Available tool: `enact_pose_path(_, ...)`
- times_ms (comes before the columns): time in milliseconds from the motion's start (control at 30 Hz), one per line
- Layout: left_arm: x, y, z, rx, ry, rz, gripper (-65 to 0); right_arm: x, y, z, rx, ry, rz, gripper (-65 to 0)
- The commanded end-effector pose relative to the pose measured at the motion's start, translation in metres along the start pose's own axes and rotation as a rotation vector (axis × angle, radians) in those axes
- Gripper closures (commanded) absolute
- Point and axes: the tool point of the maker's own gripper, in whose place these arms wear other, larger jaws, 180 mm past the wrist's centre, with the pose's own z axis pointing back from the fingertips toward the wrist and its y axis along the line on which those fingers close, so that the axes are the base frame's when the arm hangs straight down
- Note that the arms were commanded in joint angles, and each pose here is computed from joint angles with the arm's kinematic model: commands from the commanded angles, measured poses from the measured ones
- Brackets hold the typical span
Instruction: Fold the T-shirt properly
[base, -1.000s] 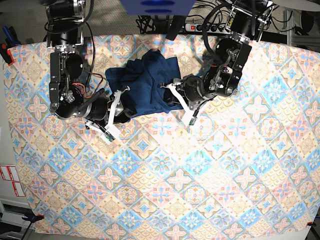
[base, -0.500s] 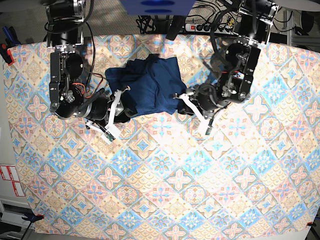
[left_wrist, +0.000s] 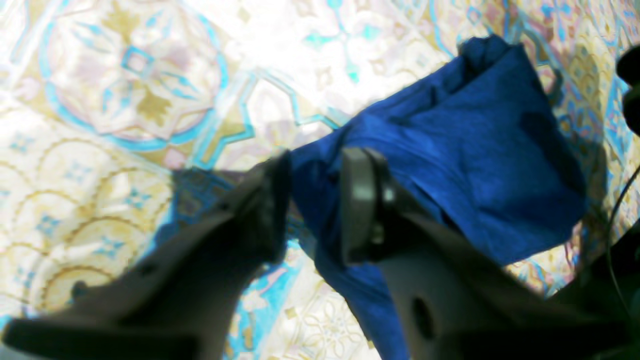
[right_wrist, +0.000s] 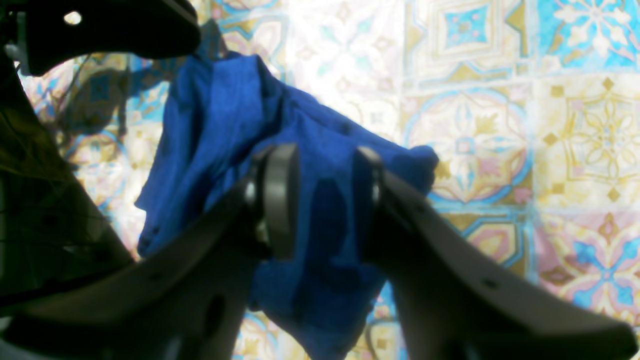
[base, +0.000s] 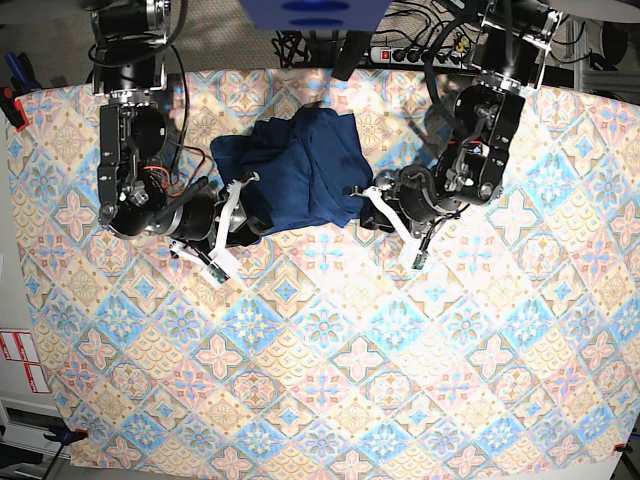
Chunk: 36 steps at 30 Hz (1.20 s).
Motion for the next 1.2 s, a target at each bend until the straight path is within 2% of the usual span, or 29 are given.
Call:
enact_pose_path(0, 0.018, -0.014, 0.012, -0.037, -0.065, -0.021, -21.2, 0.015, -0.003, 0.005, -0.002, -0.049, 0.015, -17.3)
enact_pose_path(100, 0.012, -0.046, 0.032, -0.115, -0.098, -0.027, -25.0, 0.015, -0.004, 0.005, -0.004, -0.047, 0.016, -17.3)
enact_pose_path(200, -0.016, -0.065, 0.038, -0.168, -0.039, -0.003, -28.6, 0.015, -0.004, 0.005, -0.004, -0.047, 0.016, -17.3)
enact_pose_path(433, -0.054, -0.082, 0.034, -0.202, 0.028, 0.008, -32.4, 0.014, -0.004, 0.005, -0.005, -0.045, 0.016, -17.3)
enact_pose_path(533, -0.071, -0.083, 0.022, -0.203, 0.080, 0.023, -32.4, 0.014, -0.004, 0.005, -0.005, -0.046, 0.017, -17.3)
enact_pose_path(600, -0.070, -0.090, 0.010, -0.215, 0.073, 0.030, -32.4, 0.014, -0.004, 0.005, -0.005, -0.046, 0.017, -17.3)
enact_pose_path(667, -0.082, -0.089, -0.002, -0.206, 0.108, 0.014, -32.1, 0.014, -0.004, 0.005, -0.005, -0.045, 0.016, -17.3)
enact_pose_path(800, -0.090, -0.091, -0.010, -0.184, 0.137, -0.088, -31.8, 0.013, -0.004, 0.006, -0.006, -0.044, 0.016, -17.3)
enact_pose_path(933, -0.088, -0.075, 0.002, -0.137, 0.145, -0.181, -31.8, 0.010, -0.008, 0.009, -0.016, -0.032, 0.022, -17.3)
enact_pose_path(1167, -0.087, -0.049, 0.018, -0.076, 0.185, -0.237, -31.8, 0.006, -0.011, 0.006, -0.022, -0.010, 0.023, -17.3)
